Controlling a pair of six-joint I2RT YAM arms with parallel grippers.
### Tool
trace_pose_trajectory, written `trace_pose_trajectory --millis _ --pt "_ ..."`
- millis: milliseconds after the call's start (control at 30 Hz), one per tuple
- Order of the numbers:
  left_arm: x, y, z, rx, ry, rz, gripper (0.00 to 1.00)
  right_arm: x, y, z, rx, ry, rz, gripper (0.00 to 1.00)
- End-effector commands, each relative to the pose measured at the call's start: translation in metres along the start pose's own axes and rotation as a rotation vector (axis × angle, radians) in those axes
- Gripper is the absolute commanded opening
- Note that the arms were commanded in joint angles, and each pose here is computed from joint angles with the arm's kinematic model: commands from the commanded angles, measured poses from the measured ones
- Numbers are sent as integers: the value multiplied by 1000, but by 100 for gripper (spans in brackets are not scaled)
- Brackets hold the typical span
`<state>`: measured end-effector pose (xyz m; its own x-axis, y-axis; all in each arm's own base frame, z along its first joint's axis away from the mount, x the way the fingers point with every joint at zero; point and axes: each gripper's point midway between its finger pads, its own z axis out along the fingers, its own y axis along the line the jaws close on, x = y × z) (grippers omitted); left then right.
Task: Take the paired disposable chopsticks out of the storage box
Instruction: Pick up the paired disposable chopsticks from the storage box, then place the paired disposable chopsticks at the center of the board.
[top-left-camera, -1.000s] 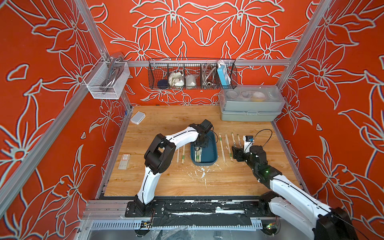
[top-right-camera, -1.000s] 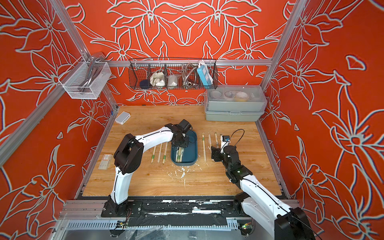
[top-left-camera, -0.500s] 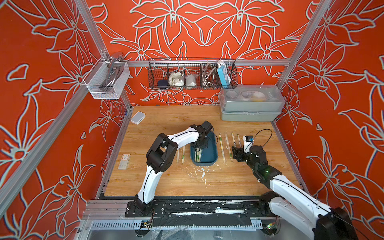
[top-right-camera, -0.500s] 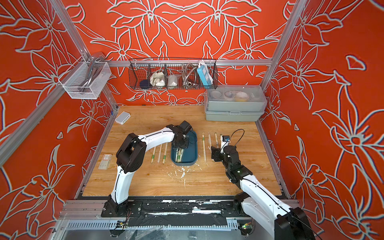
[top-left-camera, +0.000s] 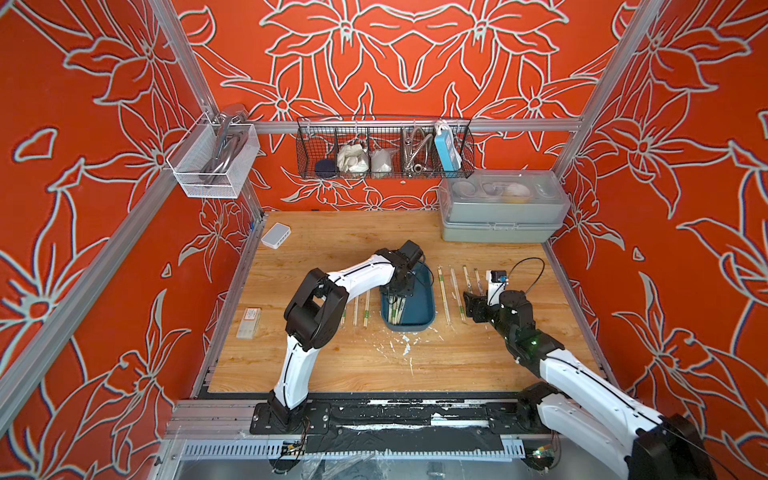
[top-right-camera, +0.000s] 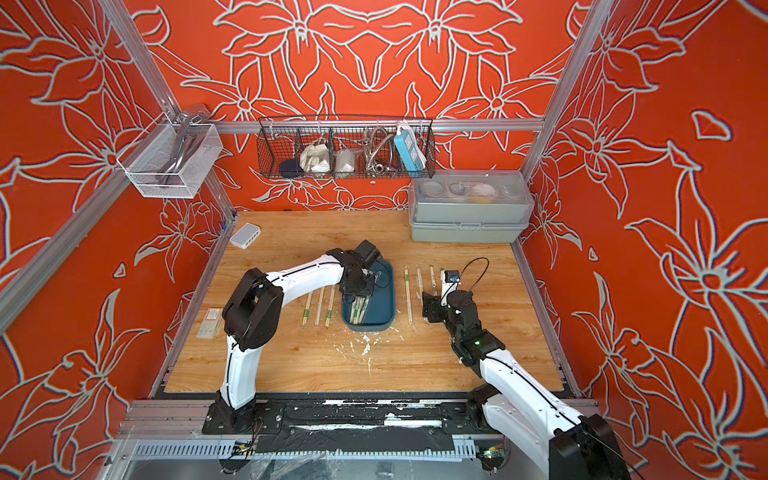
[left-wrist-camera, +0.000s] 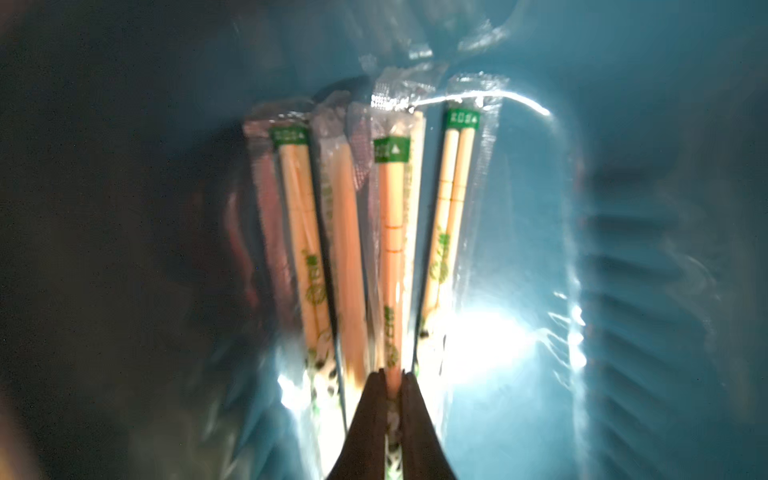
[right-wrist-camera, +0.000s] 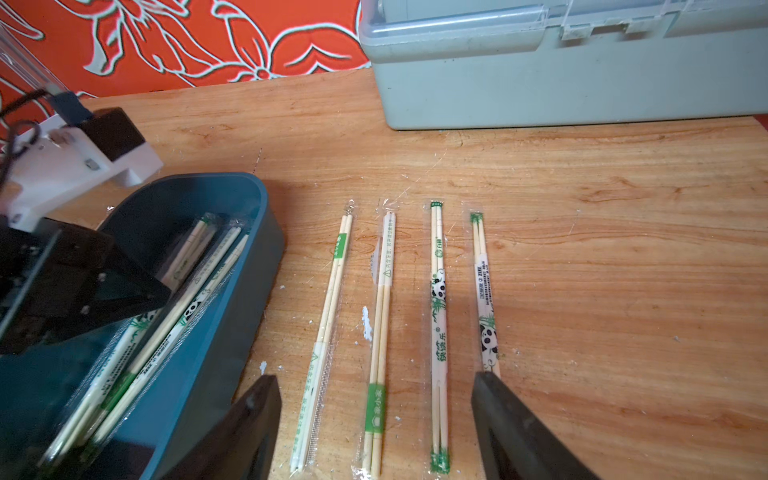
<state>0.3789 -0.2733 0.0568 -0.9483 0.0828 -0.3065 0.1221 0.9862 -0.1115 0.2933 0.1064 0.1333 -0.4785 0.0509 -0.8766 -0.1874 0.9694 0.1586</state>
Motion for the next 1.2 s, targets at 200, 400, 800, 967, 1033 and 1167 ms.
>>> trace_pose_trajectory --millis 200,400,800,967,1033,1167 --pt "-8 8 -46 21 -58 -21 9 -15 7 -3 -26 -32 6 77" --pt "-9 35 -78 19 -98 -44 9 -19 18 -7 -96 -65 -7 78" --pt "12 161 -86 -99 -75 -144 9 -19 24 -7 -127 -70 2 79" --pt "14 198 -60 -158 -35 -176 9 -18 24 -5 -127 -64 4 79" --pt "12 202 -50 -148 -33 -181 9 -17 25 -4 -129 -61 5 79" --pt "11 208 -33 -158 -9 -174 9 -16 24 -4 -126 -58 5 79"
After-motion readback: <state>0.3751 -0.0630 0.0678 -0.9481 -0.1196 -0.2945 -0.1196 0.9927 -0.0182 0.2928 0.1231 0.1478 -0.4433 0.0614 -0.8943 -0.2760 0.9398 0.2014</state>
